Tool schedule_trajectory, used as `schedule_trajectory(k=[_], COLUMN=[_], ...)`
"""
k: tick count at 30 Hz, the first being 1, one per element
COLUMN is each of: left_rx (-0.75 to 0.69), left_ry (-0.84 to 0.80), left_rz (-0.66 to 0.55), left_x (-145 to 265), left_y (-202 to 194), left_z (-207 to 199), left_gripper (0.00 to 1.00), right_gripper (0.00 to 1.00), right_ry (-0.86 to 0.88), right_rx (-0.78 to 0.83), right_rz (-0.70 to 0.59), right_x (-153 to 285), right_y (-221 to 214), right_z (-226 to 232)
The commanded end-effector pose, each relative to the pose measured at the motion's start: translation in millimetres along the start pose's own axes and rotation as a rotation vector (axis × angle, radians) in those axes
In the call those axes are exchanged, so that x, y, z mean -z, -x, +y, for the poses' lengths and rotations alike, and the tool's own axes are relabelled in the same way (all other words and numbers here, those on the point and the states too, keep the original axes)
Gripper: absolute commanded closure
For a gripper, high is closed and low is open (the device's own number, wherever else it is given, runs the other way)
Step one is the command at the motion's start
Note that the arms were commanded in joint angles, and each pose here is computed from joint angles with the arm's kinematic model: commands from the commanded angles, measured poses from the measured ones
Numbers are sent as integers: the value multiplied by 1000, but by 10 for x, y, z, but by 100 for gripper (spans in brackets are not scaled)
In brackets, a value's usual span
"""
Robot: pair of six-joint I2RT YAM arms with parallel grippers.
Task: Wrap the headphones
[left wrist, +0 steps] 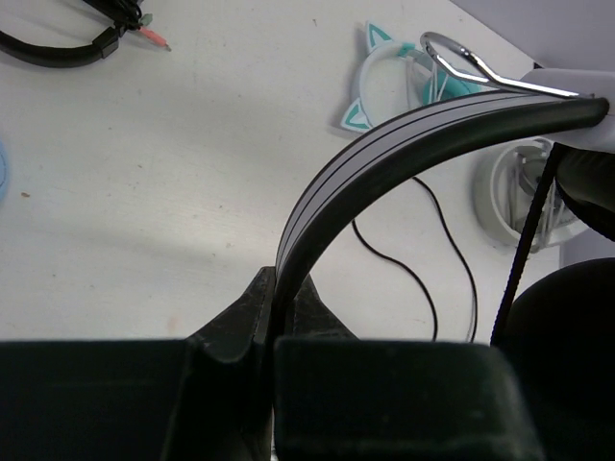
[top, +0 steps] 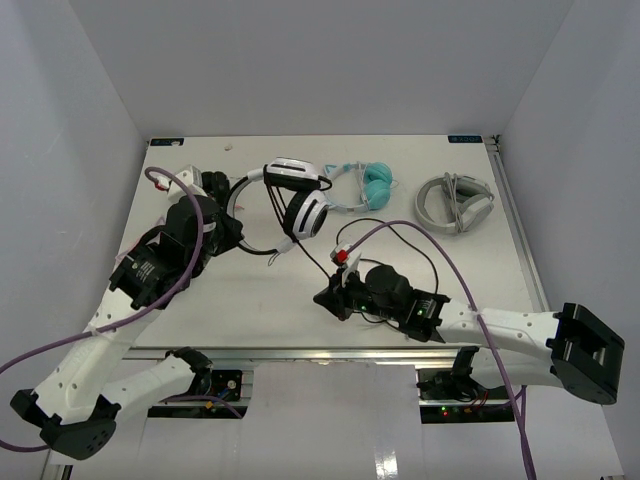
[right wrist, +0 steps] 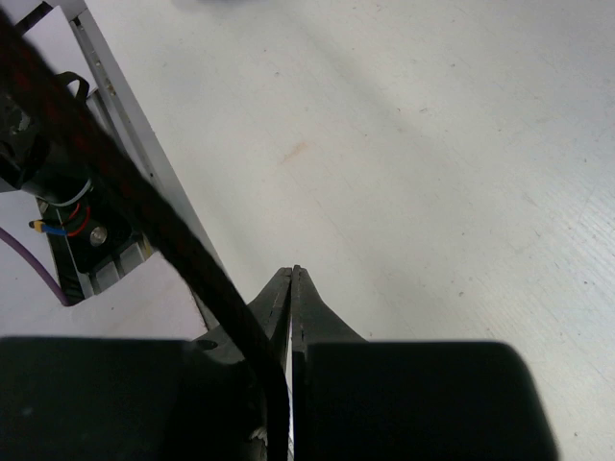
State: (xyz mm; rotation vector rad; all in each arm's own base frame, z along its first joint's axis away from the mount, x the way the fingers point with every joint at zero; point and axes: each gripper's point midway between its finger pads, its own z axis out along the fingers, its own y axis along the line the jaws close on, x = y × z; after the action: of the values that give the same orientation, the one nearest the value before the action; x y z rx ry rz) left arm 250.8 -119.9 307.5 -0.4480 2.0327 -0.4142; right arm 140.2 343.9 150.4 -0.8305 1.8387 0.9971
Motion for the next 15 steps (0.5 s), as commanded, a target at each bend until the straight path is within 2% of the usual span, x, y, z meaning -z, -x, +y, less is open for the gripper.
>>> schedule_trajectory(k=[1, 10, 15], left_rx=[160, 204, 204], left_ry=[-160, -200, -274], left_rz=[-68, -105, -70], left_x=[227, 353, 429], left_y=[242, 281, 215], left_z=[-273, -229, -323], left_gripper=[100, 100, 100], right_gripper=[92, 92, 92], right_ry=[-56, -53, -97], right_rx=[-9, 4, 26], right_rz=[-95, -68, -65], right_x=[-42, -159, -170], right_y=[130, 39, 41], right_z=[-97, -114, -198])
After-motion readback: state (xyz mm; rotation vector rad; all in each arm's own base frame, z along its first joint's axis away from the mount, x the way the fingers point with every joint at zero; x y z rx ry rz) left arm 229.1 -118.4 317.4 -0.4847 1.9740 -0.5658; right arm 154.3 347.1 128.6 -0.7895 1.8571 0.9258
